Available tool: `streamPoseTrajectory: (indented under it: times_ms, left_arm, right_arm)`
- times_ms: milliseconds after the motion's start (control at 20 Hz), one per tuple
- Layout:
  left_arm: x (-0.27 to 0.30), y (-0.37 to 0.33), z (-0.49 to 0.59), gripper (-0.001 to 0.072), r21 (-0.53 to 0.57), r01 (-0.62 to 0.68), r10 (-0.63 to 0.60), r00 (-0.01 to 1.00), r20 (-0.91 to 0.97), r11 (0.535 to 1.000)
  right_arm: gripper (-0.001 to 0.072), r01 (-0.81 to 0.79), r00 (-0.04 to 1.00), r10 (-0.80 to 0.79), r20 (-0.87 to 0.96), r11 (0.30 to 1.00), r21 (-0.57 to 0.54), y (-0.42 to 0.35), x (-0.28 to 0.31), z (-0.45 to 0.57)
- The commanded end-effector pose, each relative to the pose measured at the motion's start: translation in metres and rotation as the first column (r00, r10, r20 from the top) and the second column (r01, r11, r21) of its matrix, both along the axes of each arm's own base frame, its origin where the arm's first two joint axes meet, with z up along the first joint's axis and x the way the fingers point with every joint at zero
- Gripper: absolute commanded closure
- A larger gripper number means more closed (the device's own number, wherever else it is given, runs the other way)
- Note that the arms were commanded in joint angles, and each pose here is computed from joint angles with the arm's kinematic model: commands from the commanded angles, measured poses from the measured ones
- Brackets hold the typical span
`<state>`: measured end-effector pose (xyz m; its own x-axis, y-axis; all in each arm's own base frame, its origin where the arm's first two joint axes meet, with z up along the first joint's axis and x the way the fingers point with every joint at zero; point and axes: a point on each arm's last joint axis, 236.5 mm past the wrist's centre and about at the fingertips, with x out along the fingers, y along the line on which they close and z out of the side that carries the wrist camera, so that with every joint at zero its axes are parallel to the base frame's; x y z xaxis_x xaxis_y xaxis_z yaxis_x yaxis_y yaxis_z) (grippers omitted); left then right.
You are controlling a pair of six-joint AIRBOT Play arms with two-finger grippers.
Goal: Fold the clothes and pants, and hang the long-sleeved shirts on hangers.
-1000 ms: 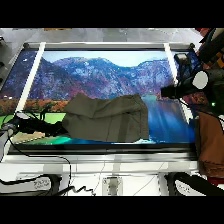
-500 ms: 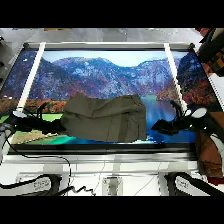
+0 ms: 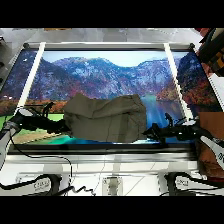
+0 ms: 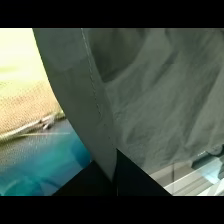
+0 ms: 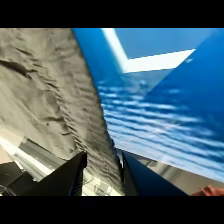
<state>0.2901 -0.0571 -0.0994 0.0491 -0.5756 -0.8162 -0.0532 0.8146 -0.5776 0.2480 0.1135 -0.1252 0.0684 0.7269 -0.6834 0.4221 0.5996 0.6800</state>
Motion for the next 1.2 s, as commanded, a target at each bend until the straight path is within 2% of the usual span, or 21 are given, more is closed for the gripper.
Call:
streamPoseTrajectory:
  times_ms: [0,100,150,250,400,500,550,650,750,850,1000,1100,1150]
  left_arm:
    - [0.001,-0.002,0.0,0.0697,0.002,0.007,-0.007,1.0,0.004,1.0]
    - [0.001,-0.002,0.0,0.0697,0.0,0.005,-0.005,1.0,0.004,1.0]
    - [0.001,-0.002,0.0,0.0697,0.001,0.004,-0.004,1.0,0.006,1.0]
    - [0.001,-0.002,0.0,0.0697,0.0,0.004,-0.004,1.0,0.005,1.0]
    - [0.01,-0.002,0.013,0.0698,-0.006,0.022,-0.022,0.999,0.027,1.0]
    - [0.03,0.001,0.045,0.0698,0.0,0.053,-0.052,0.993,0.103,0.999]
    - [0.046,0.004,0.069,0.0698,0.017,0.061,-0.063,0.983,0.17,0.998]
    - [0.082,0.015,0.136,0.0698,0.081,0.039,-0.066,0.931,0.359,0.996]
    - [0.104,0.021,0.214,0.0697,0.145,0.012,-0.089,0.834,0.544,0.989]
    - [0.11,0.025,0.301,0.0697,0.204,-0.048,-0.116,0.686,0.718,0.978]
    - [0.09,0.027,0.416,0.0697,0.222,-0.2,-0.124,0.41,0.904,0.954]
    - [0.06,0.029,0.486,0.0697,0.179,-0.313,-0.121,0.196,0.973,0.933]
    - [0.04,0.031,0.519,0.0697,0.149,-0.367,-0.126,0.086,0.988,0.918]
  right_arm:
    - [0.0405,-0.018,1.0,0.018,0.018,1.0,0.01,0.002,-0.001,-0.007]
    - [0.0406,-0.048,0.998,0.047,0.033,0.998,0.029,0.006,-0.004,-0.004]
    - [0.0442,-0.065,0.997,0.063,0.051,0.997,0.039,0.007,-0.004,-0.001]
    - [0.0695,-0.09,0.989,0.083,0.122,0.995,0.053,0.011,0.003,0.005]
    - [0.0694,-0.169,0.958,0.128,0.258,0.975,0.145,0.024,0.02,0.043]
    - [0.0695,-0.233,0.913,0.158,0.376,0.958,0.165,0.027,0.038,0.085]
    - [0.0695,-0.263,0.876,0.174,0.45,0.954,0.145,0.028,0.05,0.11]
    - [0.0695,-0.302,0.758,0.218,0.615,0.953,0.035,0.028,0.076,0.167]
    - [0.0695,-0.29,0.579,0.261,0.772,0.951,-0.104,0.033,0.098,0.239]
    - [0.0695,-0.187,0.38,0.265,0.886,0.96,-0.207,0.034,0.113,0.322]
    - [0.0695,0.01,0.129,0.219,0.967,0.975,-0.222,0.025,0.103,0.441]
    - [0.0695,0.058,-0.021,0.233,0.972,0.971,-0.231,0.028,0.072,0.498]
    - [0.0694,0.066,-0.06,0.225,0.972,0.973,-0.221,0.03,0.056,0.518]
